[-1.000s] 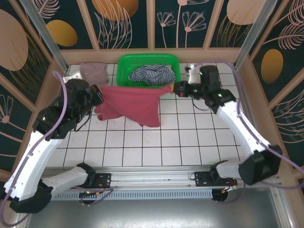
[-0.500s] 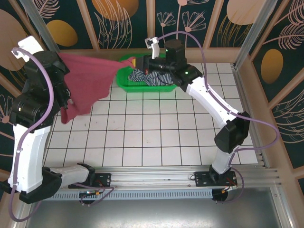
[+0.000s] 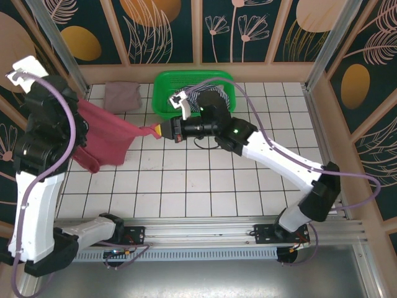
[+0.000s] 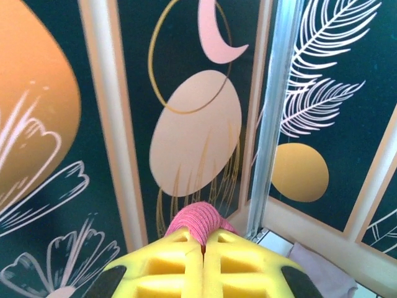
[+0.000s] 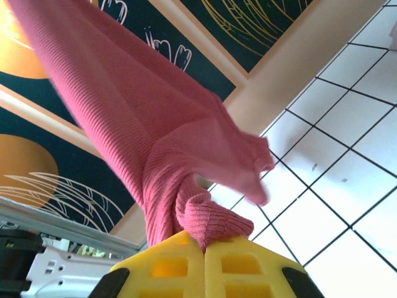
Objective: Fold and stack the tank tops
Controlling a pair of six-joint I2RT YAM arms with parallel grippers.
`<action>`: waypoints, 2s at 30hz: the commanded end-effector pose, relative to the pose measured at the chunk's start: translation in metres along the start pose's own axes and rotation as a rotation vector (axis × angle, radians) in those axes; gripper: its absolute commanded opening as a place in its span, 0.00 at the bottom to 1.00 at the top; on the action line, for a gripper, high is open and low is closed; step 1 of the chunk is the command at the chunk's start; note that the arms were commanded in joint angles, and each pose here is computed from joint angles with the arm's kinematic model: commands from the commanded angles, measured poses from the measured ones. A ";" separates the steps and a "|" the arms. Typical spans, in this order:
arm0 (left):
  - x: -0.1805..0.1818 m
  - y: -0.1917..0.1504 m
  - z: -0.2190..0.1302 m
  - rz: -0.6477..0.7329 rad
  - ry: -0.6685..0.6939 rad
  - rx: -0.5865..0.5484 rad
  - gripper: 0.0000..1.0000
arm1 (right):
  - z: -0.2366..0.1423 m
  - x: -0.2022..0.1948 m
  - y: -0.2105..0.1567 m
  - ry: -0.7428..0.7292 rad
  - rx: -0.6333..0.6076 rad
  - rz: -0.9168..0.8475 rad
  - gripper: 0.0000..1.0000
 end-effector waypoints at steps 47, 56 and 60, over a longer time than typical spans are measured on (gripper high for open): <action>-0.467 -0.255 -0.135 0.291 -1.440 0.732 0.72 | -0.303 -0.164 -0.206 -1.406 -0.925 1.046 0.47; -0.325 -0.337 -0.106 0.310 -1.163 0.962 0.71 | -0.228 -0.200 -0.099 -1.047 -0.517 0.585 0.53; -0.288 -0.360 -0.106 0.236 -1.148 1.007 0.71 | -0.192 -0.223 -0.080 -0.994 -0.347 0.450 0.54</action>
Point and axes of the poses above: each hand's point on the last joint's axis, 136 mm out from that joint toward the fingers, its own z axis out along the fingers, its own x axis along the line the jaws close on, y = z × x, the point moved 7 cm from there along -z, back along the fingers, and after that the axes turned 8 degrees about z, right-handed, at the moved point
